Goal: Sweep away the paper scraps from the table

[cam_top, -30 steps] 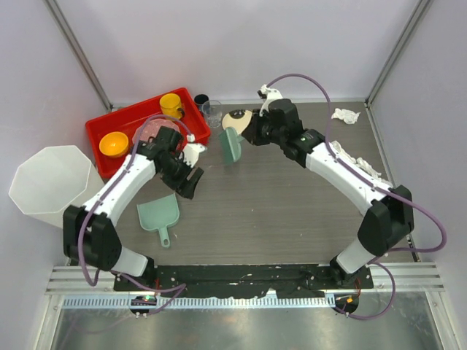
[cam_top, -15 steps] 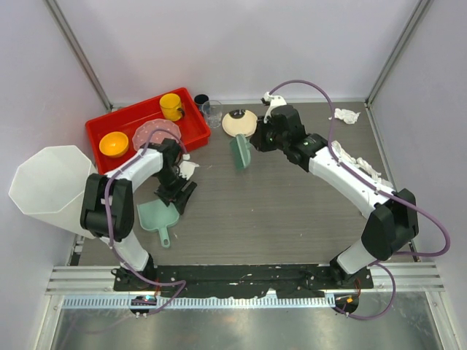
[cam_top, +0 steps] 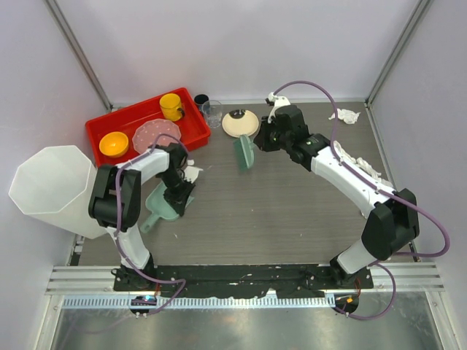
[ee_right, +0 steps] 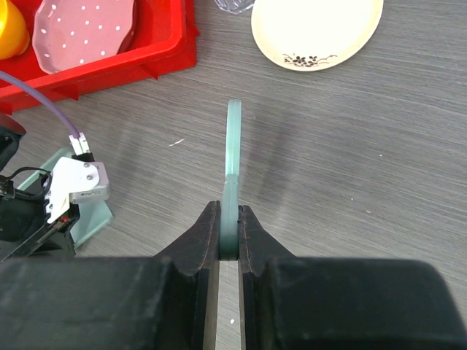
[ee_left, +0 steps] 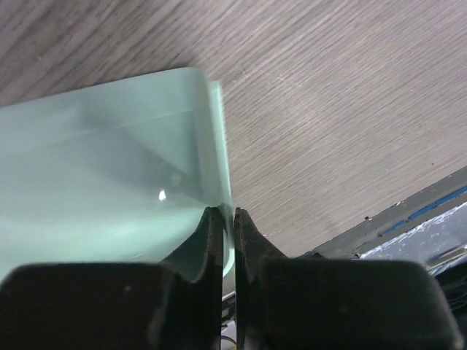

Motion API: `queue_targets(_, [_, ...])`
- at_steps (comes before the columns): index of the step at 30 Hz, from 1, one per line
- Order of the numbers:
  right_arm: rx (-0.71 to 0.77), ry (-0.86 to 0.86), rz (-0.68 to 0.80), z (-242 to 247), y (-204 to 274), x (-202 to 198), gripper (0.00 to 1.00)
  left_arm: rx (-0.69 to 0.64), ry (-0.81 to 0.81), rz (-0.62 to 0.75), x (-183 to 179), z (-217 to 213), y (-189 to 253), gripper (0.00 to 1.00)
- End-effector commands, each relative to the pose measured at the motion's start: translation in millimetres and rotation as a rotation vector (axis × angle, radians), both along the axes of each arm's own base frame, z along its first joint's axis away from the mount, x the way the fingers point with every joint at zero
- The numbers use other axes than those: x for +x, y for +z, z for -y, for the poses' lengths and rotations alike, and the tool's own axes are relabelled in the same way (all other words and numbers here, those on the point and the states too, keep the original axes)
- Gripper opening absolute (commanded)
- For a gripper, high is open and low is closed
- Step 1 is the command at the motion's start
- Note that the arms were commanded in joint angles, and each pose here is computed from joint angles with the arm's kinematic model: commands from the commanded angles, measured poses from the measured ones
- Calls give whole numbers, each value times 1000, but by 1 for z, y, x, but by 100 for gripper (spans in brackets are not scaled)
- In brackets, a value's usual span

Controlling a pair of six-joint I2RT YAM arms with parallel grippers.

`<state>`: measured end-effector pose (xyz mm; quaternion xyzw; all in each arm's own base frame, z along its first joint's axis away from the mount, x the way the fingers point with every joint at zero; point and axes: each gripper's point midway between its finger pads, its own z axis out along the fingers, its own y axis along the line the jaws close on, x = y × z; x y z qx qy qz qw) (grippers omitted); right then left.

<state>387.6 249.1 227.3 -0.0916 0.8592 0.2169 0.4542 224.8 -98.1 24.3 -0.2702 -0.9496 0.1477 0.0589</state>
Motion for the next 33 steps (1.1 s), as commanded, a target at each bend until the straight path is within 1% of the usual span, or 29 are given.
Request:
queue_targets(1, [45,-5,101,7,35,2,1,-55,-42,48,2,20,15,1])
queue_targets(3, [50,-12,108,10,40,0,1,-86,-69,18,-10,30,16,0])
queue_targets(5, [47,-16,117,14,45,-2,1,-115,-135,-32,-30,40,16,0])
queue_targets(7, [42,-25,133,22,53,-6,1,-127,-208,-37,-40,49,18,0])
queue_targets(8, [25,-56,150,30,56,-4,1,-145,-233,-45,-46,54,22,0])
queue_targets(9, [17,-84,164,39,62,-4,1,-165,-293,-30,-53,65,28,0])
queue_targets(11, [7,-101,180,46,67,-5,1,-165,-376,50,-48,81,38,0])
queue_targets(12, [8,-118,186,53,70,-6,1,-166,-449,89,-51,95,41,0])
queue_targets(14, [8,-145,190,64,72,-5,1,-188,-516,214,-33,118,50,0])
queue_targets(15, [7,-155,192,69,73,-5,1,-206,-551,244,-31,131,53,0])
queue_targets(16, [7,-181,202,79,78,-6,1,-232,-562,275,-19,147,56,0])
queue_targets(18, [-4,-210,207,92,78,-7,1,-258,-591,252,-14,164,56,0])
queue_targets(19, [-5,-227,216,98,82,-9,1,-256,-596,228,-5,176,52,0])
queue_targets(21, [-17,-260,209,113,80,-10,1,-272,-625,210,-3,192,48,0])
queue_targets(22, [-14,-267,212,117,81,-12,1,-280,-641,236,4,203,48,0])
queue_targets(23, [-12,-281,224,123,86,-14,1,-255,-656,234,7,206,36,0])
queue_targets(25, [-21,-288,224,128,85,-17,1,-251,-716,266,7,223,32,0])
queue_targets(26, [-29,-300,228,132,86,-19,1,-243,-736,254,5,226,25,0])
queue_targets(27, [-37,-304,223,134,85,-21,1,-247,-759,252,0,232,24,0])
queue_targets(29, [-48,-313,229,139,87,-23,1,-253,-778,254,3,239,24,0])
queue_targets(30, [-53,-315,221,140,85,-24,1,-240,-779,232,3,240,16,0])
queue_targets(33, [-54,-317,229,142,88,-24,1,-228,-790,193,5,243,14,1])
